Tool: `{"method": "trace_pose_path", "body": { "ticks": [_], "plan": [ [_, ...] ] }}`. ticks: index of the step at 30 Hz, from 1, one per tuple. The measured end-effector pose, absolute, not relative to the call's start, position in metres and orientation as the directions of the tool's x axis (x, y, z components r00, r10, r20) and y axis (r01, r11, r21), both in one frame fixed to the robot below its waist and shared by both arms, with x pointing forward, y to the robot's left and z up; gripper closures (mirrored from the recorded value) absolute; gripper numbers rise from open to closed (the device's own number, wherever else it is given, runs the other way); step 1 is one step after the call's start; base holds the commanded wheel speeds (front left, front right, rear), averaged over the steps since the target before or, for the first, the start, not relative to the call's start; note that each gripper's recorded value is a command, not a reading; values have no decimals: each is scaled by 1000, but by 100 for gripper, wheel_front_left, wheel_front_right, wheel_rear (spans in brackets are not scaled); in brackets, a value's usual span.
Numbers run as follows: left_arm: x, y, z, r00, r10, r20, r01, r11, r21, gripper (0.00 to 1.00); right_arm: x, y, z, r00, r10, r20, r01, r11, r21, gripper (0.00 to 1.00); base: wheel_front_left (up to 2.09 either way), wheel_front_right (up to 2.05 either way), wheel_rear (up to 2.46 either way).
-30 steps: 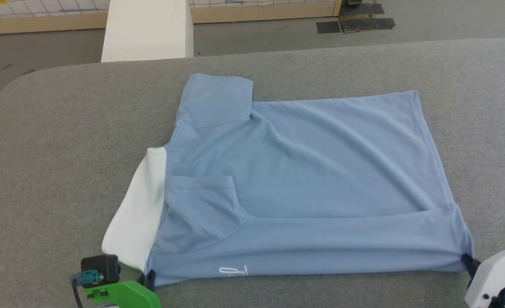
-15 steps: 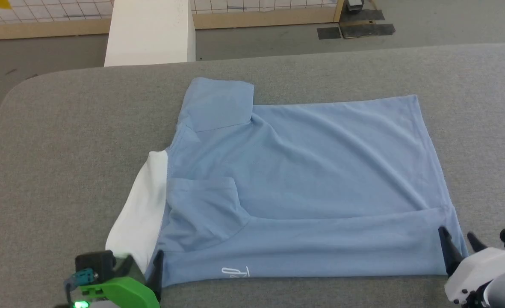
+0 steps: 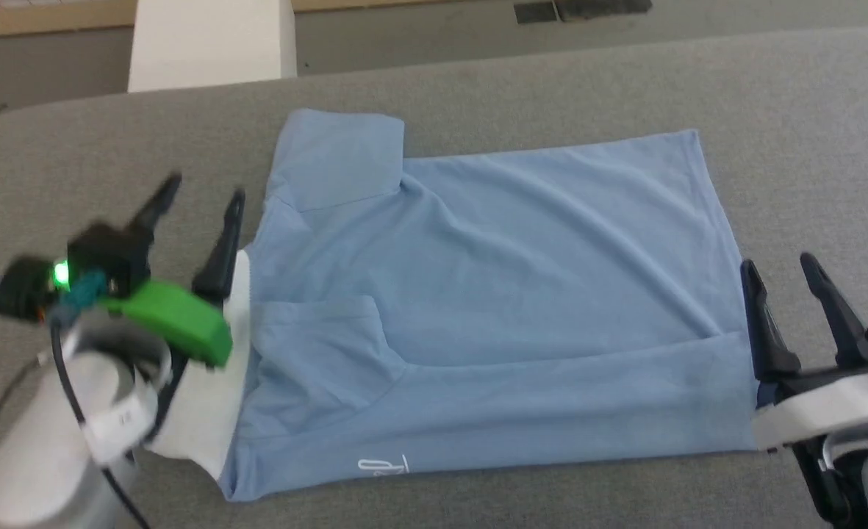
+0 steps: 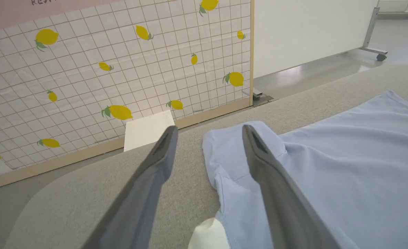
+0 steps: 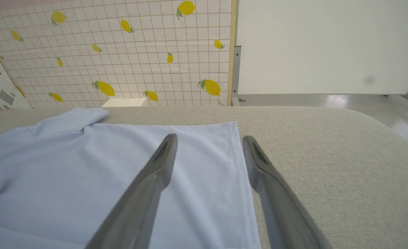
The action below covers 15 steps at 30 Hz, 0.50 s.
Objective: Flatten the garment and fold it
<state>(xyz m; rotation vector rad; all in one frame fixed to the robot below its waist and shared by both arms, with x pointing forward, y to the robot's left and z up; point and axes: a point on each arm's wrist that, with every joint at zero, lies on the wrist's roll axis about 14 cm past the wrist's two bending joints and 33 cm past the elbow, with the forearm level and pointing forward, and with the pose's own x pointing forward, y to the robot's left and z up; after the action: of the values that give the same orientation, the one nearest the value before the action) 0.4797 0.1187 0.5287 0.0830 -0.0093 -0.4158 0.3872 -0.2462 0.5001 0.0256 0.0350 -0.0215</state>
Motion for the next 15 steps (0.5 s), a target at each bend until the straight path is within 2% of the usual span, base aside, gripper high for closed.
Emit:
{"method": "trace_pose_path", "body": {
  "ticks": [5, 8, 15],
  "plan": [
    [536, 102, 537, 890, -455, -27, 454, 881, 131, 0, 410, -239, 503, 1000, 18, -9, -17, 1000, 21, 0, 0, 0, 0],
    [569, 95, 530, 881, -465, -88, 473, 872, 126, 0, 424, -233, 501, 999, 37, -2, -37, 999, 23, 0, 0, 0, 0],
    [626, 90, 475, 825, -422, -375, 464, 885, 24, 0, 445, -224, 485, 998, 60, -24, -60, 998, 27, 0, 0, 0, 0]
  ]
}}
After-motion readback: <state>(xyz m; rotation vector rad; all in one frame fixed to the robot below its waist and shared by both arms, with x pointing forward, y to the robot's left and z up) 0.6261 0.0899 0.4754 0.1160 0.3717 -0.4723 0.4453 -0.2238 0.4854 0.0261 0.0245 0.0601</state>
